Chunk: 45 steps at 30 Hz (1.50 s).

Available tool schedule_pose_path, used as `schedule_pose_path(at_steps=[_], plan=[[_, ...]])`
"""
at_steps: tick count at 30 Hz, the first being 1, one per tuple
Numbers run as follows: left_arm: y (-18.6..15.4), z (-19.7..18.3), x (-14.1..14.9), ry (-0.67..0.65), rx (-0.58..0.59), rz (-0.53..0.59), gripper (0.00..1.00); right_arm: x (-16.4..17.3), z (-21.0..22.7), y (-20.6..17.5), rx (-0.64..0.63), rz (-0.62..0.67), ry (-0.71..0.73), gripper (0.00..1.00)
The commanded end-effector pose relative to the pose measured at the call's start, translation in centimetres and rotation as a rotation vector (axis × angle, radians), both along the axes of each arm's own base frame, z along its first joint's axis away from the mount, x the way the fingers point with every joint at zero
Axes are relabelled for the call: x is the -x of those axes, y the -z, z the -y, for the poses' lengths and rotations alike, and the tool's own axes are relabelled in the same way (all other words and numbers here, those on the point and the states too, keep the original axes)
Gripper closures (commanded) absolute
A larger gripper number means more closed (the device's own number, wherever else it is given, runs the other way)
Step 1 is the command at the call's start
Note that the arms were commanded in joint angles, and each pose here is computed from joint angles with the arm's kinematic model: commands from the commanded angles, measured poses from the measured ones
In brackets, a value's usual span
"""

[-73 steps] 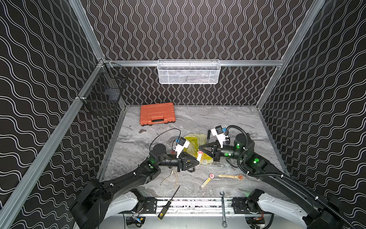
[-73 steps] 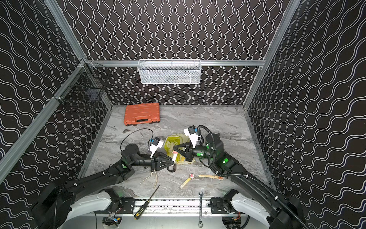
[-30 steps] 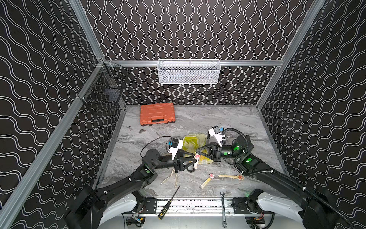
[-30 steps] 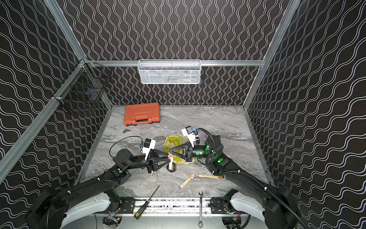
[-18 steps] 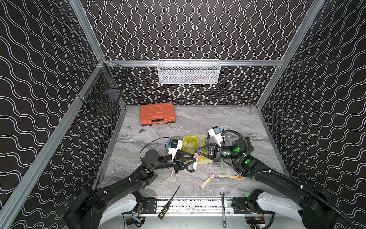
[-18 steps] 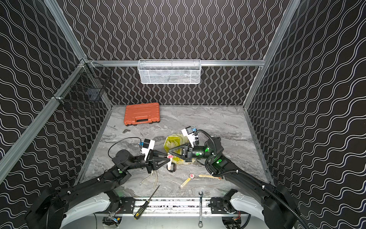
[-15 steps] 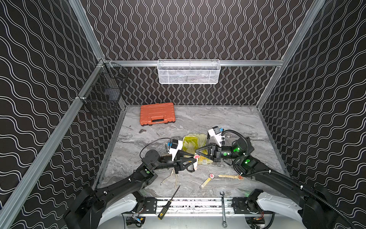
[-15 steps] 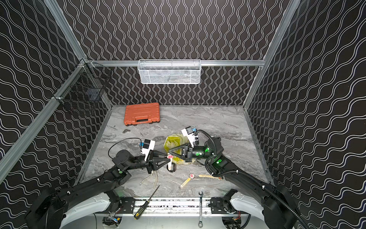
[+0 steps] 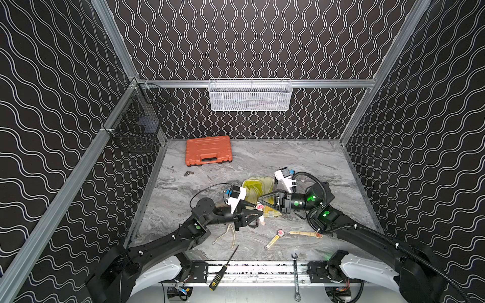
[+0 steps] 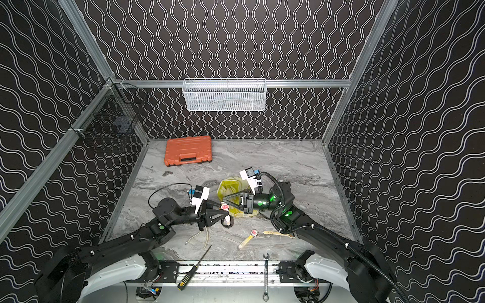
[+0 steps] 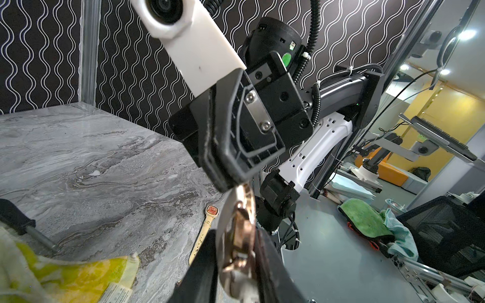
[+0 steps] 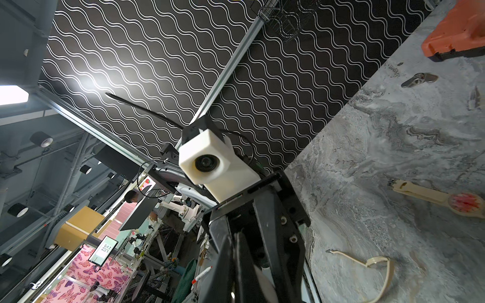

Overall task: Wipe the watch dial
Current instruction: Adjust the watch, then pick up the cleaning item at the center of the board.

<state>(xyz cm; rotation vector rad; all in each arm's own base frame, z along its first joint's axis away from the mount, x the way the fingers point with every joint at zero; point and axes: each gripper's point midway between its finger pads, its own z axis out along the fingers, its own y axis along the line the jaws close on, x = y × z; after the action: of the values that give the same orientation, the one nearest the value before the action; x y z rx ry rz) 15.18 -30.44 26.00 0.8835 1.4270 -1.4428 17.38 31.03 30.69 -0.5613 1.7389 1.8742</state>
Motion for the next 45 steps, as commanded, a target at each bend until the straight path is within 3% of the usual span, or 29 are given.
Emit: schedule_pose_path(at_steps=[1, 17, 21, 24, 28, 34, 38, 45], plan=[[-0.1, 0.2, -0.1, -0.004, 0.0, 0.022, 0.7, 0.0, 0.2, -1.2, -0.035, 0.027, 0.014, 1.0], [0.0, -0.1, -0.2, -0.025, -0.007, 0.062, 1.0, -0.3, 0.1, -0.6, -0.009, -0.003, 0.027, 1.0], [1.0, -0.2, -0.6, -0.052, -0.046, 0.005, 1.0, -3.2, 0.9, 2.1, 0.125, -0.063, 0.197, 0.69], [3.7, -0.3, -1.4, -0.089, -0.163, -0.139, 1.0, -6.6, 2.8, 5.6, 0.284, -0.129, 0.391, 0.58], [7.3, -1.1, -1.6, -0.132, -0.34, -0.276, 1.0, -9.2, 5.4, 10.0, 0.416, -0.201, 0.502, 0.49], [11.1, -3.2, -2.8, -0.212, -0.507, -0.393, 1.0, -11.8, 8.6, 15.9, 0.613, -0.256, 0.604, 0.45], [12.4, -3.1, -3.9, -0.202, -0.559, -0.442, 1.0, -12.3, 7.5, 18.5, 0.662, -0.3, 0.522, 0.43], [13.0, -3.5, -5.7, -0.252, -0.601, -0.433, 1.0, -11.5, 4.7, 22.4, 0.657, -0.431, 0.378, 0.46]])
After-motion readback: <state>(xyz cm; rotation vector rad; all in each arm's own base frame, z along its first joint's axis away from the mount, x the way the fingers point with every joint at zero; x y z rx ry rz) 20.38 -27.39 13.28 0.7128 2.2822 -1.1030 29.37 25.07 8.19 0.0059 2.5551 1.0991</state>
